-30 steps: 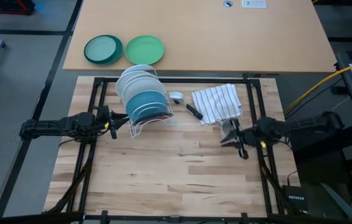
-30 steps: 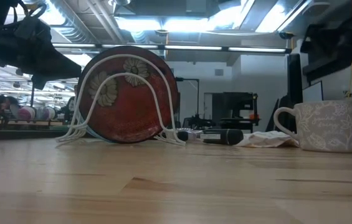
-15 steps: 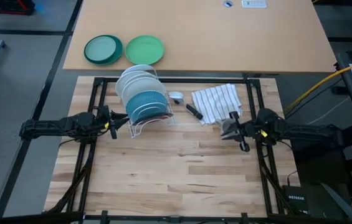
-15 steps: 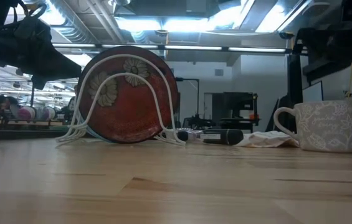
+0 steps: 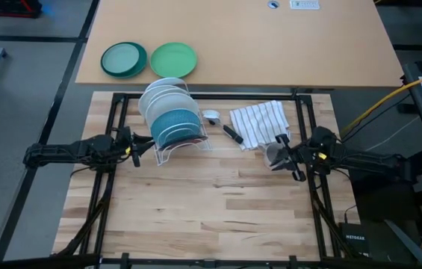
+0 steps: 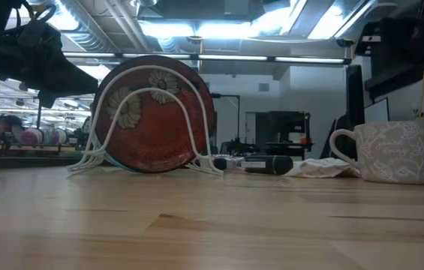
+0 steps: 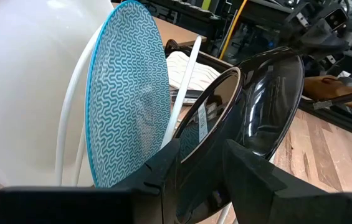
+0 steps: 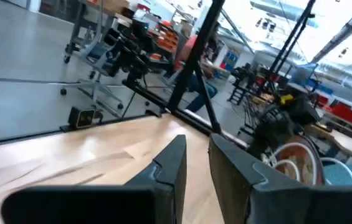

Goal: Sort dishes
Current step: Return to Home Position

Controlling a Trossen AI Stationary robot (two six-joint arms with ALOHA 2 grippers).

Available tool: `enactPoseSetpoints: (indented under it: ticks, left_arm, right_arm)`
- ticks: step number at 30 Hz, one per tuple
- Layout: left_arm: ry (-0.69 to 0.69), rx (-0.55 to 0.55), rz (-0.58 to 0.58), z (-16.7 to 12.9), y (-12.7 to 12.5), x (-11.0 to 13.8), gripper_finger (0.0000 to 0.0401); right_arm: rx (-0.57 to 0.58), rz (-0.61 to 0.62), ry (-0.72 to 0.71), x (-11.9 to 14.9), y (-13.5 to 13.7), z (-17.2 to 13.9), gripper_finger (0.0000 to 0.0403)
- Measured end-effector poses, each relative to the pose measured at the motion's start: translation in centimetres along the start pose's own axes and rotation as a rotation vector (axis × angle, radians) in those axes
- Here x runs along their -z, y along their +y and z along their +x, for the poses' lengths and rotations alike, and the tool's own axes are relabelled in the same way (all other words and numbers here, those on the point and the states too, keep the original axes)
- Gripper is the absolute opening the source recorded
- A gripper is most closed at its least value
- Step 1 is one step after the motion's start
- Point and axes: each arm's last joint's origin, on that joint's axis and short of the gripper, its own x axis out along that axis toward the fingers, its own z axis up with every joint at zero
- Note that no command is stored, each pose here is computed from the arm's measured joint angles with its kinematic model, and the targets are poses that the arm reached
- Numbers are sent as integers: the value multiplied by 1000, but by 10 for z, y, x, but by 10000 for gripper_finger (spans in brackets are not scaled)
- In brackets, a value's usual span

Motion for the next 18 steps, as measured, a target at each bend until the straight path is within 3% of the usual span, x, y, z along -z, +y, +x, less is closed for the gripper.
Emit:
enactPoseSetpoints:
  ticks: [5, 18]
  left_arm:
    - [0, 0, 0, 0, 0, 0, 109]
    - [0, 0, 0, 0, 0, 0, 109]
  right_arm:
    - [43, 1, 30, 2, -1, 0, 74]
    - [372, 58, 345, 23, -4, -5, 74]
